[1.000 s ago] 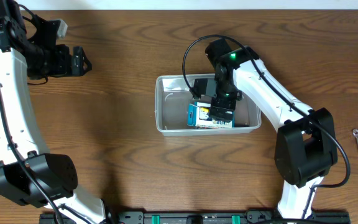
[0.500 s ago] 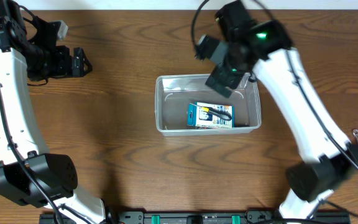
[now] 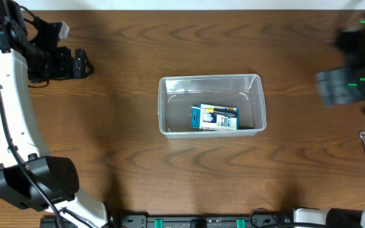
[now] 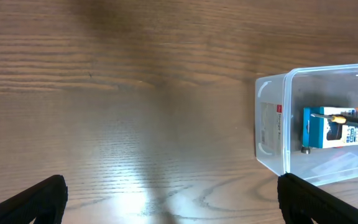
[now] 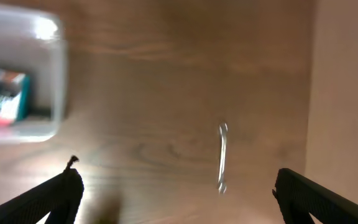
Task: Pack container
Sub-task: 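Withdraw the right gripper right toward the silver wrench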
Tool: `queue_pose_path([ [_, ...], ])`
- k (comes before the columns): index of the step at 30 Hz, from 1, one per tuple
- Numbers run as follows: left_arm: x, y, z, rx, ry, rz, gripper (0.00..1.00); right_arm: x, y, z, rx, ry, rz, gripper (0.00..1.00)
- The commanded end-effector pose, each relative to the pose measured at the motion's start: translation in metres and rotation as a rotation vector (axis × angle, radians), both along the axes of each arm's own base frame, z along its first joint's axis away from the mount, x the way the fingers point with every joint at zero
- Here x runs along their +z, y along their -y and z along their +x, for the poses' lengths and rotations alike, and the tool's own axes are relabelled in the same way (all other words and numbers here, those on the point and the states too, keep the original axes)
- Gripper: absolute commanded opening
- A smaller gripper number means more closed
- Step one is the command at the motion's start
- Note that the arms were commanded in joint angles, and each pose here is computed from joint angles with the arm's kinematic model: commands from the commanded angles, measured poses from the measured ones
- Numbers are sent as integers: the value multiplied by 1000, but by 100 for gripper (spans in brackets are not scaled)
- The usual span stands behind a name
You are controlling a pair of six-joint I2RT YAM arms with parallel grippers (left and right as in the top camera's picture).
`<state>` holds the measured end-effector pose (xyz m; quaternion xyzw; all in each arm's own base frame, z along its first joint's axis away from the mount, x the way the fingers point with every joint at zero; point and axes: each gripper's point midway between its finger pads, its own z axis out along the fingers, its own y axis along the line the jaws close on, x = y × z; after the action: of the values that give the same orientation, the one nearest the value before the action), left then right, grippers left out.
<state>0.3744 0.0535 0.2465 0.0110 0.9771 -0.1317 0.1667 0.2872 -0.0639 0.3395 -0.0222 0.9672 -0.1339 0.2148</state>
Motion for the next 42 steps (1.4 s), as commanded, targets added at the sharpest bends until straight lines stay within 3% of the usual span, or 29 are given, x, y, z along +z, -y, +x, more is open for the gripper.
queue_pose_path([
  [1, 0, -2, -2, 4, -5, 7, 98, 6, -1, -6, -141, 87, 257, 99],
  [6, 0, -2, -2, 4, -5, 7, 98, 15, -41, -3, -116, 117, 626, 99],
  [14, 0, -2, -2, 3, -5, 7, 98, 22, -43, 7, -112, 162, 656, 99],
  [21, 0, -2, -2, 4, -5, 7, 98, 1, 5, -17, -949, 160, 756, 99],
  [29, -1, -1, -3, 4, -10, 4, 98, 2, 6, -18, -1295, 194, 922, 99],
  [37, -1, -1, -5, 3, -19, 2, 98, -5, 81, -51, -1631, 389, 711, 99],
  [42, -1, -1, -5, 3, -19, 2, 98, -24, 108, -74, -1727, 360, 624, 99],
])
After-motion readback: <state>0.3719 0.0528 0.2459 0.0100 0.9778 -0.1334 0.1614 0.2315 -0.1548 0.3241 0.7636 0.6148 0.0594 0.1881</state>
